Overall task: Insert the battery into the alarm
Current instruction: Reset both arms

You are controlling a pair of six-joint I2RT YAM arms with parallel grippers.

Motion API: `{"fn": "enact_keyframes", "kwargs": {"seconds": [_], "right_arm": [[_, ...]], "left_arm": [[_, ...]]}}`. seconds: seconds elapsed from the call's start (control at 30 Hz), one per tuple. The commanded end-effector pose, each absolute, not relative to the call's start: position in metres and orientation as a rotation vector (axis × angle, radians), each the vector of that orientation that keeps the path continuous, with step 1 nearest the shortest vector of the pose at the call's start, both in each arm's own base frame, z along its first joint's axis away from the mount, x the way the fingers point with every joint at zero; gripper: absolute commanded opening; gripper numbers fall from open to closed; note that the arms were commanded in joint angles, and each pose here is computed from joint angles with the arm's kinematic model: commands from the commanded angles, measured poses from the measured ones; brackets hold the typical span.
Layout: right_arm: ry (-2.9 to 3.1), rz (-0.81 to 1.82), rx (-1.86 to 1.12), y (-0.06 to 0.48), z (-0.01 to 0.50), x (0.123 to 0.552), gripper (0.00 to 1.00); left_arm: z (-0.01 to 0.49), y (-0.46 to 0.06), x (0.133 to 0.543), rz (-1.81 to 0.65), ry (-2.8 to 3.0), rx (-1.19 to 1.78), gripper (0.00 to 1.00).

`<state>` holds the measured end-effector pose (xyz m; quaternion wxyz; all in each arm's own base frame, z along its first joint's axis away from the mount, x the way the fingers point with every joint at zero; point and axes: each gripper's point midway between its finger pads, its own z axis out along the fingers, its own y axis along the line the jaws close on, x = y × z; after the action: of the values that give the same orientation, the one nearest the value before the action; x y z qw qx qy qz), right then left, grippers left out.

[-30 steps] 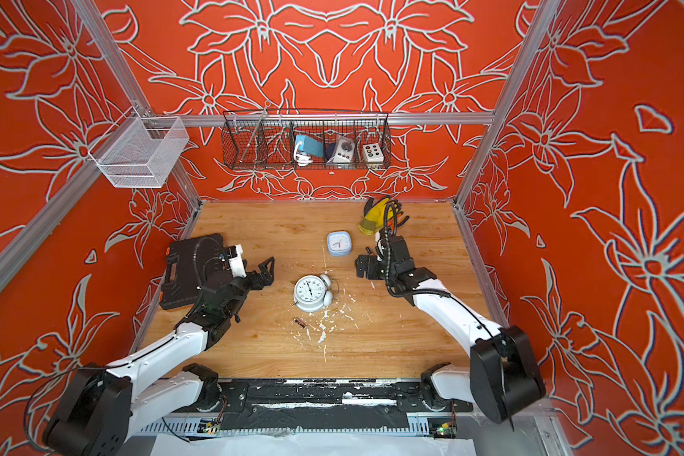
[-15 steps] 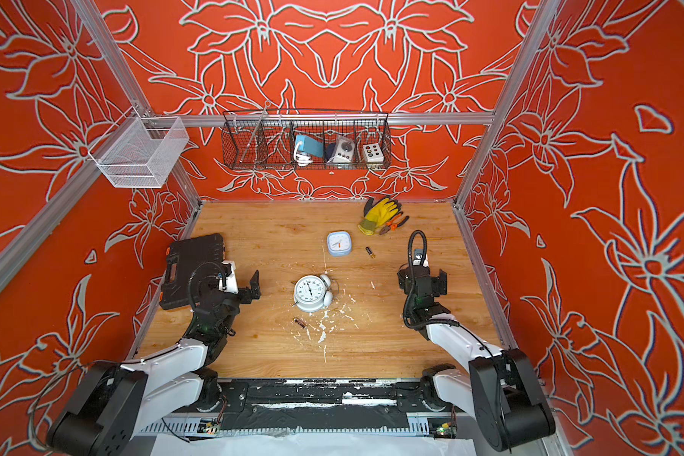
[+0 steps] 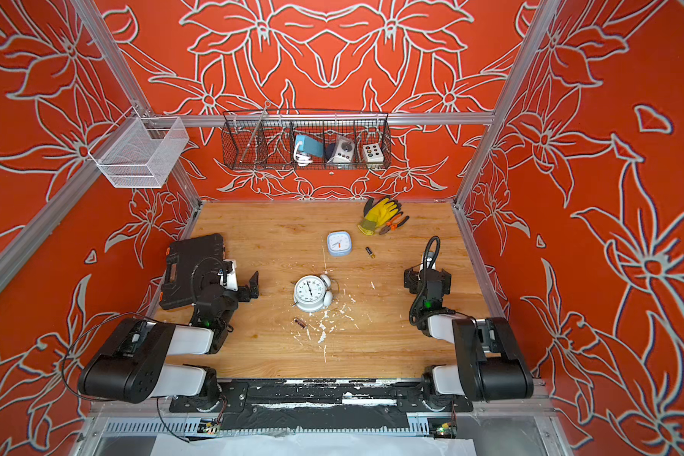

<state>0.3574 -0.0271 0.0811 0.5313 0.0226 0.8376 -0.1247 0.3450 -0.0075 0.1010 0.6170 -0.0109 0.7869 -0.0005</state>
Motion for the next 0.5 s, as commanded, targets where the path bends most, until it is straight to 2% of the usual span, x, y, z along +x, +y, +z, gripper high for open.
{"fn": "enact_keyframes", "kwargs": {"seconds": [0.0, 0.47], "right_arm": [[1.923, -0.227, 0.027, -0.0205, 0.0958, 0.3705, 0.99], [1.945, -0.232, 0.024, -0.0204, 0.0954, 0.3695, 0.98]], "left_arm": [[0.1144, -0.0056, 0.3499, -0.029, 1.756, -0.047, 0.99], [0.114, -0.0056, 0.3498, -0.026, 1.758, -0.046, 0.99]]}}
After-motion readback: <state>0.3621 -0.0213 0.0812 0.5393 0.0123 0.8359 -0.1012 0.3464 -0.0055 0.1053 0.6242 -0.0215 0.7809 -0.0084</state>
